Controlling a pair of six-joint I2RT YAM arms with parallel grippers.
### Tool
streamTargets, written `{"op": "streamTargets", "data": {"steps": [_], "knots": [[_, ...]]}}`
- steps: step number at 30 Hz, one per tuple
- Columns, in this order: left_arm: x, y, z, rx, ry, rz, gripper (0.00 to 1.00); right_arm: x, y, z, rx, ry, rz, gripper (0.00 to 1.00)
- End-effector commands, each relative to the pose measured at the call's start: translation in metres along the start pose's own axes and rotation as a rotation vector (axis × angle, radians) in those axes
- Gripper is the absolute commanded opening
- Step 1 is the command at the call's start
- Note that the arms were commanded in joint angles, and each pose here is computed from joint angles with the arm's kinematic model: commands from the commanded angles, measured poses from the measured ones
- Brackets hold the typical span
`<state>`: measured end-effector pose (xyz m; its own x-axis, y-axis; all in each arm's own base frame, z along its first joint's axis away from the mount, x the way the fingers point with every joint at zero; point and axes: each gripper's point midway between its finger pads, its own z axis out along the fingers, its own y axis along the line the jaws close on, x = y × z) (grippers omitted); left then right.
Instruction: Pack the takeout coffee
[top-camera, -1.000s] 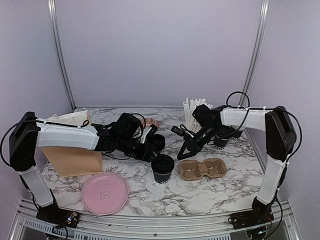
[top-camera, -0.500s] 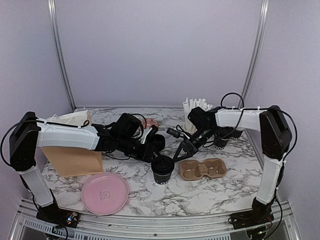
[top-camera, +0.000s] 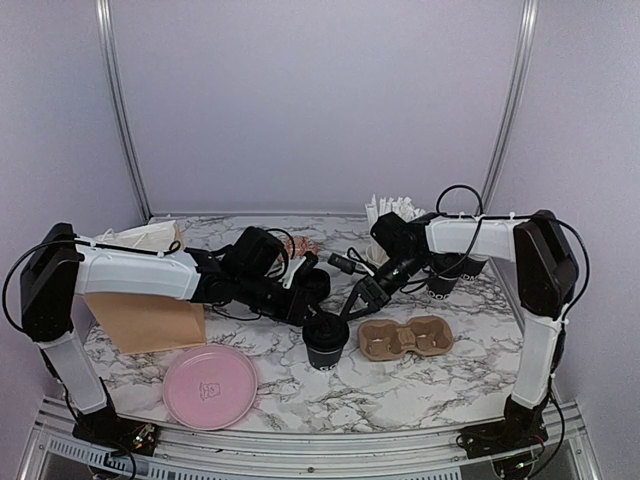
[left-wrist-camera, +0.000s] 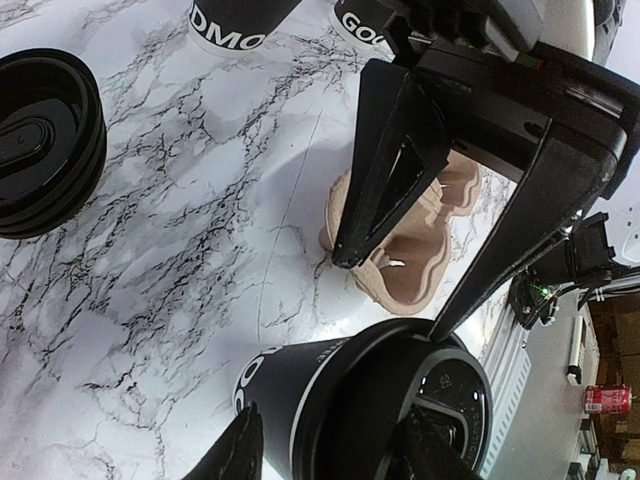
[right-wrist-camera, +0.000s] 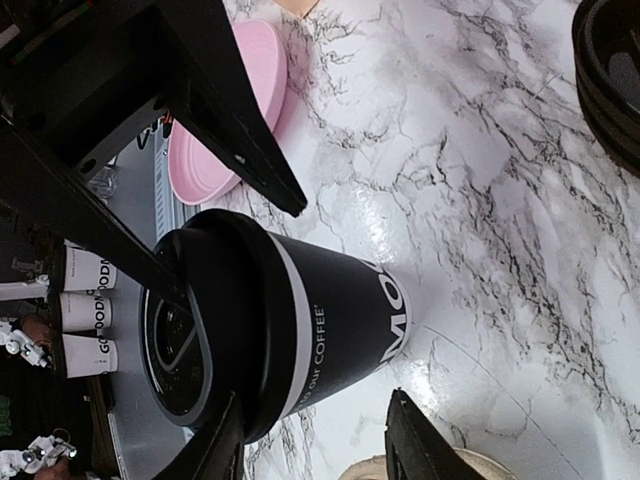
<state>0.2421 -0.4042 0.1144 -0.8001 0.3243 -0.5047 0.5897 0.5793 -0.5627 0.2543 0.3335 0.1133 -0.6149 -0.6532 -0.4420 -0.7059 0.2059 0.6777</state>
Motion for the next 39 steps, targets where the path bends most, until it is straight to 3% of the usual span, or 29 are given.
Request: {"op": "streamTargets", "data": {"steps": [1, 8, 14, 19, 28, 31, 35, 39], "knots": [[0.074, 0.053, 0.017, -0.181, 0.239, -0.087, 0.46, 0.051, -0.04, 0.026, 0.118, 0.156, 0.15, 0.45], [0.074, 0.057, 0.014, -0.213, 0.234, -0.094, 0.46, 0.063, -0.059, 0.024, 0.249, 0.209, 0.129, 0.44], [0.043, 0.035, -0.005, -0.186, 0.143, -0.064, 0.56, 0.019, -0.004, 0.001, 0.11, 0.077, -0.028, 0.46], [0.004, 0.013, -0.034, -0.179, 0.006, -0.028, 0.67, 0.0, 0.029, -0.023, 0.1, -0.002, -0.135, 0.56], [-0.009, 0.002, -0.064, -0.183, -0.09, -0.058, 0.69, 0.011, 0.032, -0.026, 0.121, 0.003, -0.162, 0.6], [0.001, 0.012, -0.061, -0.208, -0.076, -0.112, 0.6, 0.014, 0.029, -0.021, 0.127, 0.017, -0.155, 0.6], [0.014, 0.024, -0.053, -0.234, -0.046, -0.19, 0.41, 0.017, 0.031, -0.008, 0.101, 0.048, -0.153, 0.59], [0.018, 0.029, -0.047, -0.244, -0.033, -0.208, 0.33, 0.021, 0.035, 0.007, 0.076, 0.086, -0.16, 0.59]]}}
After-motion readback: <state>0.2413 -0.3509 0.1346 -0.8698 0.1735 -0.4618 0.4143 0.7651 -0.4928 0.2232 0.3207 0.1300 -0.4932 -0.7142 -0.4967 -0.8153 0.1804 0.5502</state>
